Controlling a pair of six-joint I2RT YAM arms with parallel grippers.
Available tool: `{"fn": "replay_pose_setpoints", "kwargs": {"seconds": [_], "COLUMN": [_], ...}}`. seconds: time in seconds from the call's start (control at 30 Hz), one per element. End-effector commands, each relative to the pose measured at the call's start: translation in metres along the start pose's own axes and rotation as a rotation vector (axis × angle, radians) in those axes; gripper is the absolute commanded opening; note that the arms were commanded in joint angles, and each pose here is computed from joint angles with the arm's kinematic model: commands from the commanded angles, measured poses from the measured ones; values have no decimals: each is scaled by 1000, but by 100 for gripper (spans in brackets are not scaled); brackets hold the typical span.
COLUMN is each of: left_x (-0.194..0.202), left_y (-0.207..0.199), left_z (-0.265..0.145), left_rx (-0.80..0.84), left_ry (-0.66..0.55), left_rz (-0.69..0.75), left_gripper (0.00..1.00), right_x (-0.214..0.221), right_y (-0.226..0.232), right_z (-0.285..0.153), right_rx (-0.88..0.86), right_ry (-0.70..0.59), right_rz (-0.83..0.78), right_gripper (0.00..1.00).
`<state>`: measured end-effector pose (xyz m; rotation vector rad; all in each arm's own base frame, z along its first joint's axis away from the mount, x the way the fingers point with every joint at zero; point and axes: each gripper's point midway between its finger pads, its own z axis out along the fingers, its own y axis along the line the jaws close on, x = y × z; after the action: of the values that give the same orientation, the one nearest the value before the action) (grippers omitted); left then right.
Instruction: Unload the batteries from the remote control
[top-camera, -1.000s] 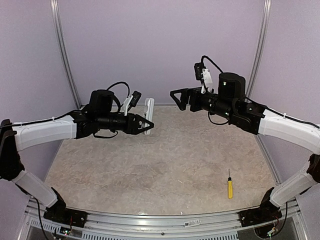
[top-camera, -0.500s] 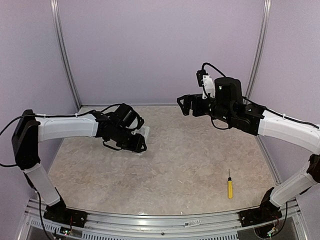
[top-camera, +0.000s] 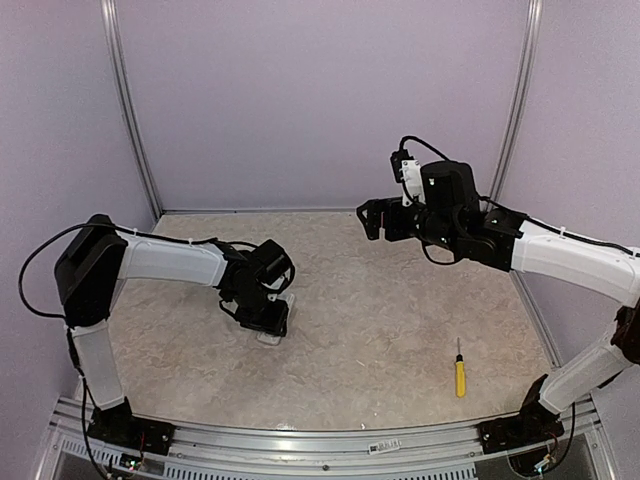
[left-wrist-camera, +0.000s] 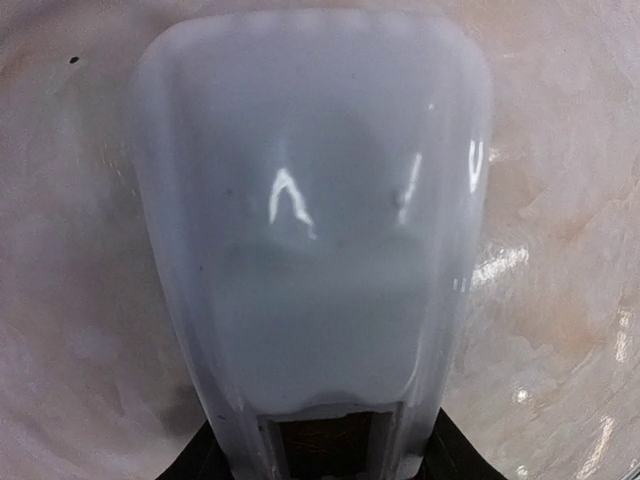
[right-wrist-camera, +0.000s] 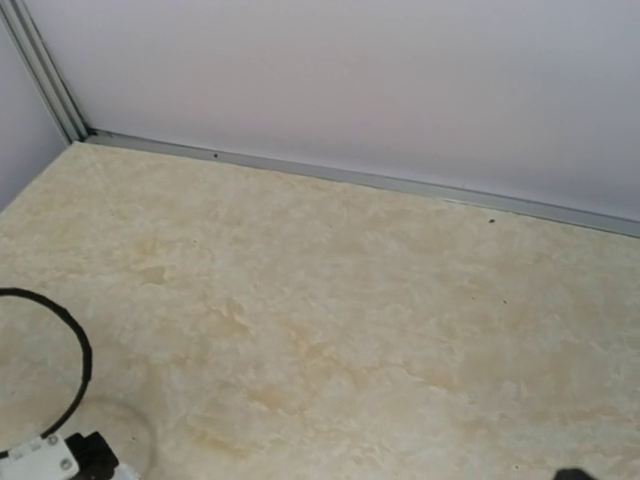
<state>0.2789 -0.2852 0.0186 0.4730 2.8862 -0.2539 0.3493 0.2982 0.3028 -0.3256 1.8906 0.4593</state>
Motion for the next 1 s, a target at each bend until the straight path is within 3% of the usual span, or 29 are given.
{"fn": "replay_pose_setpoints", "kwargs": {"seconds": [0.0, 0.2, 0.27, 0.3, 0.47, 0.63, 0.8, 0.97], "left_x": [8, 9, 8, 5, -16, -57, -86, -75], "left_y": [2, 3, 3, 2, 2, 25, 107, 210], "left_z": [13, 11, 7, 2, -31, -108, -184, -239], "left_rx": [-16, -22, -24, -24, -43, -59, -217, -581], "left_ry": [42, 37, 31, 21, -69, -318, -631, -872], "left_rz": [-9, -3, 1, 5, 11, -21, -151, -272], "left_gripper": [48, 75, 95, 98, 99, 99, 97, 99], "right_x": [18, 21, 22, 22, 17, 2, 0, 15], "right_y": [-10, -15, -17, -18, -24, -63, -131, -189], "right_z": [5, 3, 3, 2, -1, -17, -40, -56], "right_rx": [47, 70, 80, 85, 118, 288, 453, 600], "right_ry": [54, 57, 60, 59, 43, 10, -45, -85], "right_rz": [-9, -20, -29, -33, -60, -87, -97, -122], "right_gripper": [99, 100, 100, 100, 100, 100, 100, 99]}}
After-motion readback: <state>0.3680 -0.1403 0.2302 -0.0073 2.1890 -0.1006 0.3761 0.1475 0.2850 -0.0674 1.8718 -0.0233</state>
